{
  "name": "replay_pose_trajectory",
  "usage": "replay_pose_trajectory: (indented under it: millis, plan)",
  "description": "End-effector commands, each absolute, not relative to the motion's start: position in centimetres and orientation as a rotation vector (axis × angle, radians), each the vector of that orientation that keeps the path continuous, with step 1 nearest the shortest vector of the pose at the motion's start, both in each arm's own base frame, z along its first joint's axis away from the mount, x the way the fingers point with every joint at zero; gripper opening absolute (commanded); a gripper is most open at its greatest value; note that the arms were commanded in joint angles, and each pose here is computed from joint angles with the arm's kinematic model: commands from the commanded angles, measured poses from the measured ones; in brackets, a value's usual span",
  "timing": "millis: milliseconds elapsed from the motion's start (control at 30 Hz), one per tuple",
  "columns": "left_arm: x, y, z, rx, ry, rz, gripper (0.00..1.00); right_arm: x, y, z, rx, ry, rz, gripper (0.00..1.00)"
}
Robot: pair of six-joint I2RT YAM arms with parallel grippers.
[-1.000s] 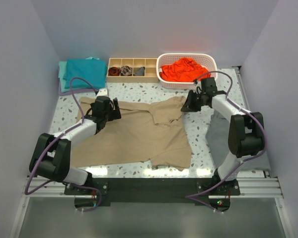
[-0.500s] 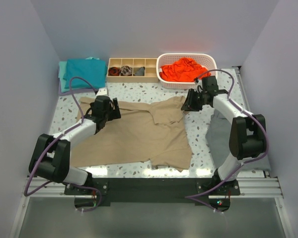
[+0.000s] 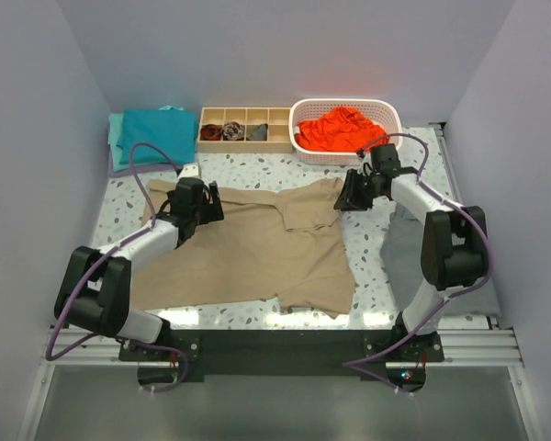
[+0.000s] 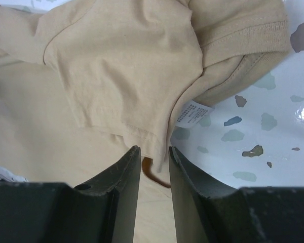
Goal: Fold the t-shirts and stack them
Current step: Flatten the tshirt out
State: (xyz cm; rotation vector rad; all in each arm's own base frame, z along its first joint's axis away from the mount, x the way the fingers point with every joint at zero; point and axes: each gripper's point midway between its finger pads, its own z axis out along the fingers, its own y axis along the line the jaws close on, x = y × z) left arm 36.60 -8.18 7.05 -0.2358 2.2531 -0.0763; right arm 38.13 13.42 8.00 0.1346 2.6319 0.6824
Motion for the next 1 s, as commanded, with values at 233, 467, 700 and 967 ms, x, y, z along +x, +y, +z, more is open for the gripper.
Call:
replay_pose_trajectory:
  millis: [233, 467, 700, 967]
  plan:
    - [38.0, -8.2, 8.5, -0.261, 2.204, -0.090, 0.88, 37.6, 14.0, 6.8, 0.121, 2.675, 0.708, 0.31]
    - [38.0, -8.3, 8.3, -0.259, 2.211, -0.090, 0.88, 37.7, 14.5, 6.5, 0.105, 2.684, 0.741, 0.29]
    - [38.1, -8.3, 8.1, -0.258, 2.215, -0.086, 0.88, 37.7, 14.6, 6.3, 0.093, 2.691, 0.741, 0.26]
    - [38.2, -8.3, 8.3, -0.260, 2.208, -0.085, 0.88, 38.1, 14.9, 8.0, 0.050, 2.620, 0.751, 0.18]
